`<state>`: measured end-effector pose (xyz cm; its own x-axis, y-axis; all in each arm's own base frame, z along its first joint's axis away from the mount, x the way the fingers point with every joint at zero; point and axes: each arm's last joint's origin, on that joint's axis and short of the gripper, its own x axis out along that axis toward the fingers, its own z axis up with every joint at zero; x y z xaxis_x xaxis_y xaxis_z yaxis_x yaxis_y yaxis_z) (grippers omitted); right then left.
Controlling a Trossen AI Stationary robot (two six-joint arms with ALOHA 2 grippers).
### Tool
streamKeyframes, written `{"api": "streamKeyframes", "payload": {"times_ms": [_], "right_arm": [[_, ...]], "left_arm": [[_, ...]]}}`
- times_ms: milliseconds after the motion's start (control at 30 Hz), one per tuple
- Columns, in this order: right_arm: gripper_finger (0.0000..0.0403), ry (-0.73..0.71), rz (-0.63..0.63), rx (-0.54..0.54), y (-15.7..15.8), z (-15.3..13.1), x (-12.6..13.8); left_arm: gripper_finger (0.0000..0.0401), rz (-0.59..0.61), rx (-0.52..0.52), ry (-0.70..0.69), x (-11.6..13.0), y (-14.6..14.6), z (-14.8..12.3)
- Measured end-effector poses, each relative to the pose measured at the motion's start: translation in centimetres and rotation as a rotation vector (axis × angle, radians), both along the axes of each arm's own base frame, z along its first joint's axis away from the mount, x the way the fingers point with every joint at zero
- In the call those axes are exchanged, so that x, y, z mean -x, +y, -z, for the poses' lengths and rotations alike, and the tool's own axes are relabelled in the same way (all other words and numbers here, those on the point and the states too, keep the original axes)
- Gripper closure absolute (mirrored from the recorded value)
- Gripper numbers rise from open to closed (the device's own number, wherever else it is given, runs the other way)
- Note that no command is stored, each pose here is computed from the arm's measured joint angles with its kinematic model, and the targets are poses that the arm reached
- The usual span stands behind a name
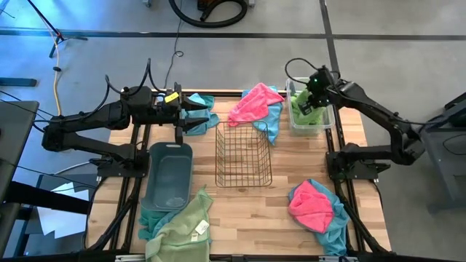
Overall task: Sort microfiber towel by color & place in baskets
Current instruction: Put the green towel into the transparent bin
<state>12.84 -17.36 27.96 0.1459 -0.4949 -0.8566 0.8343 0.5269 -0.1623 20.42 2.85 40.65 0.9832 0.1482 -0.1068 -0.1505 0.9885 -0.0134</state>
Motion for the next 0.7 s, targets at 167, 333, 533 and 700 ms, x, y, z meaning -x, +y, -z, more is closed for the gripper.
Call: {"api": "streamKeyframes", "payload": {"times_ms": [167,333,533,700], "right_arm": [[0.0403,0.081,-0.21,-0.085,-0.7,0.3,-0.1],[0.0403,0.214,-0.431,-0.173,-0.5,1.4,0.0],[0.0403,0.232,-0.509,-0.297,-1.5,3.0,0.3],[0.0403,0.247,-0.55,-0.367,-2.7,4.6,0.3]], "left_arm": [[0.0213,0.0,0.0,0.0,0.0,0.0,0.0],[0.0213,0.0,-0.001,0.0,0.0,0.0,0.0],[0.0213,0.001,-0.009,0.001,0.0,0.0,0.0],[0.0213,0.001,-0.009,0.001,0.0,0.0,0.0]]}}
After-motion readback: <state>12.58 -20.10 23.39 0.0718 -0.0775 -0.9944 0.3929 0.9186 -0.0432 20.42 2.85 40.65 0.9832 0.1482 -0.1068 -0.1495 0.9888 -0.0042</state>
